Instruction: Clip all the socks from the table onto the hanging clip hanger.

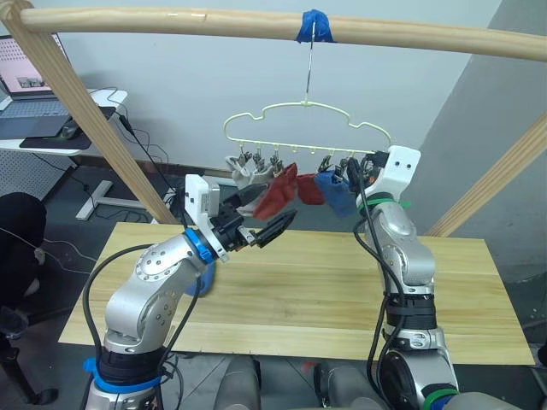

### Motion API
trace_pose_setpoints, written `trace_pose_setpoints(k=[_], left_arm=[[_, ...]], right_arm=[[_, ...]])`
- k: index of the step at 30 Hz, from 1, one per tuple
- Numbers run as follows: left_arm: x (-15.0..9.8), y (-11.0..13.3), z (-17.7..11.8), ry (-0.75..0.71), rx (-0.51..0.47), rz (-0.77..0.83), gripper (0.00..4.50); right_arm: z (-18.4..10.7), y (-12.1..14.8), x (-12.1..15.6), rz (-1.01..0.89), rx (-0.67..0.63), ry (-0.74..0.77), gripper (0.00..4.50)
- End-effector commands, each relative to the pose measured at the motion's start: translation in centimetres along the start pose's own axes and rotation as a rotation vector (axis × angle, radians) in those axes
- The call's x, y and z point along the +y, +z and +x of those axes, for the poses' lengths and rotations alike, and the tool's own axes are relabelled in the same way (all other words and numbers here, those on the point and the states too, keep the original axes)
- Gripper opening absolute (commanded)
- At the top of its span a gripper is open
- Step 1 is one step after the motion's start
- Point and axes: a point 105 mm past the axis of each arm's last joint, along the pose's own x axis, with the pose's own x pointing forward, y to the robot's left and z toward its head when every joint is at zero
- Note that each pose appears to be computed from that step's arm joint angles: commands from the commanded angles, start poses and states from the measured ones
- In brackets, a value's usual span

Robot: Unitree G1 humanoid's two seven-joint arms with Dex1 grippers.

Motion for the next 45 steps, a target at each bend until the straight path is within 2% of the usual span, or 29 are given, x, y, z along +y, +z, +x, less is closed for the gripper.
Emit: trace_pose_setpoints(k=[1, 12, 15, 19, 22, 29, 32, 39, 45], left_arm=[[-0.7, 0.8, 0.1, -0.019, -0.029, 0.029, 4.5], [-0.8, 0.8, 0.2, -0.011, -0.037, 0.037, 4.5], [-0.8, 0.8, 0.1, -0.01, -0.034, 0.038, 4.5], [-0.9, 0.7, 0.2, -0.011, -0.033, 0.039, 4.5], [-1.0, 0.7, 0.2, -0.011, -0.033, 0.037, 4.5], [-1.3, 0.4, 0.3, -0.016, -0.029, 0.028, 4.5], [-0.5, -0.5, -0.2, 0.012, 0.004, 0.022, 4.5], [3.5, -6.8, -4.3, 0.162, 0.256, 0.052, 4.5], [9.7, -11.0, -9.3, 0.431, 0.441, 0.124, 4.5]], right_arm=[[-0.3, 1.8, 0.3, 0.035, -0.037, -0.013, 2.84], [-1.0, 2.2, 0.7, 0.038, -0.017, -0.041, 2.84], [-1.0, 2.5, 0.8, 0.031, -0.027, -0.038, 2.18], [-1.2, 2.6, 1.0, 0.027, -0.028, -0.032, 0.84], [-1.3, 2.6, 1.1, 0.019, -0.03, -0.029, 0.14], [-1.4, 2.5, 1.1, -0.003, -0.021, -0.015, 0.13], [-1.2, 2.5, 1.0, -0.031, -0.005, 0.038, 0.13], [-1.2, 3.5, -2.1, -0.067, 0.054, 0.13, 0.13], [-1.7, 3.6, -1.1, -0.053, 0.148, 0.292, 0.13]])
